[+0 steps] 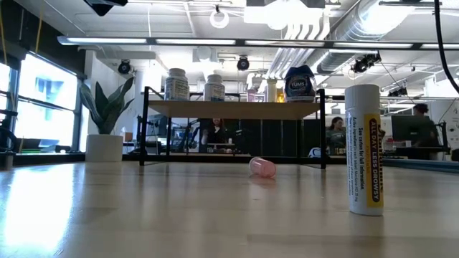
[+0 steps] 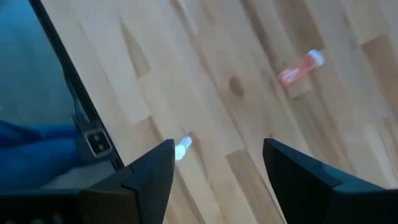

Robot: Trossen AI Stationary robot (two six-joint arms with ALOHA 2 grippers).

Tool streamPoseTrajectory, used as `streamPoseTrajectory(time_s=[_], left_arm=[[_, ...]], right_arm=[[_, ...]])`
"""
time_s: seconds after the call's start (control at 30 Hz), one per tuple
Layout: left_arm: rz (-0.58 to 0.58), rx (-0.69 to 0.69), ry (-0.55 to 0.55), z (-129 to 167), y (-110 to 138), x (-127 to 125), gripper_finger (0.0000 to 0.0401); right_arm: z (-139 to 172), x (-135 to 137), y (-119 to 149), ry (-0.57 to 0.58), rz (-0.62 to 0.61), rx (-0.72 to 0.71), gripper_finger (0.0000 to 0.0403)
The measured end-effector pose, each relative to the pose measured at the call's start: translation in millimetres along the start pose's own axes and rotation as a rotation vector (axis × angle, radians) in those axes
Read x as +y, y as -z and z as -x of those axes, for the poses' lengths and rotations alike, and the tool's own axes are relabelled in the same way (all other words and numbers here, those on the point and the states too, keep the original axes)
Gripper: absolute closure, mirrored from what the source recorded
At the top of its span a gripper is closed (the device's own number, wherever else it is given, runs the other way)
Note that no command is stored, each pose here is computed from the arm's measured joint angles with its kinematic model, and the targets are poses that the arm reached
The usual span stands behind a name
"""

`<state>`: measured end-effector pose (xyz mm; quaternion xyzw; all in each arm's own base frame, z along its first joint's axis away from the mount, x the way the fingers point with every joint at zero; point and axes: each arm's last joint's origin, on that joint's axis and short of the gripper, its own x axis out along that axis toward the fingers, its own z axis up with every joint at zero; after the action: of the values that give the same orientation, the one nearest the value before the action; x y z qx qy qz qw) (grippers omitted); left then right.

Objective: Pick and place medicine bottles onto shelf by color
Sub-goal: Put the white pill bottle on the shelf

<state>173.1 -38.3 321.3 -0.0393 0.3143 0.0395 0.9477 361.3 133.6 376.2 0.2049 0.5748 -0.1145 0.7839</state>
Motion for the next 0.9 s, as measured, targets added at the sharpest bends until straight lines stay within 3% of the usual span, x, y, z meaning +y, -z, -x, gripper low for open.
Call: streamPoseTrajectory(time_s=[0.2, 0.43, 0.73, 0.9], left_arm=[[0.000, 0.001, -0.001, -0.2, 0.0, 0.0, 0.0192], [-0.001, 0.000, -0.001, -0.2, 0.0, 0.0, 0.0192], [0.000, 0.000, -0.001, -0.2, 0.0, 0.0, 0.0192], [0.000, 0.001, -0.001, -0.3, 0.0, 0.0, 0.0192]], right_arm=[[-31.6, 32.2, 21.4, 0.032, 0.096, 0.073, 0.0167], [-66.1, 50.9, 32.8, 0.034, 0.146, 0.189, 0.0167], [-94.0, 73.0, 50.3, 0.004, 0.450, 0.233, 0.0167], [-106.2, 77.8, 52.4, 0.008, 0.542, 0.235, 0.0167]])
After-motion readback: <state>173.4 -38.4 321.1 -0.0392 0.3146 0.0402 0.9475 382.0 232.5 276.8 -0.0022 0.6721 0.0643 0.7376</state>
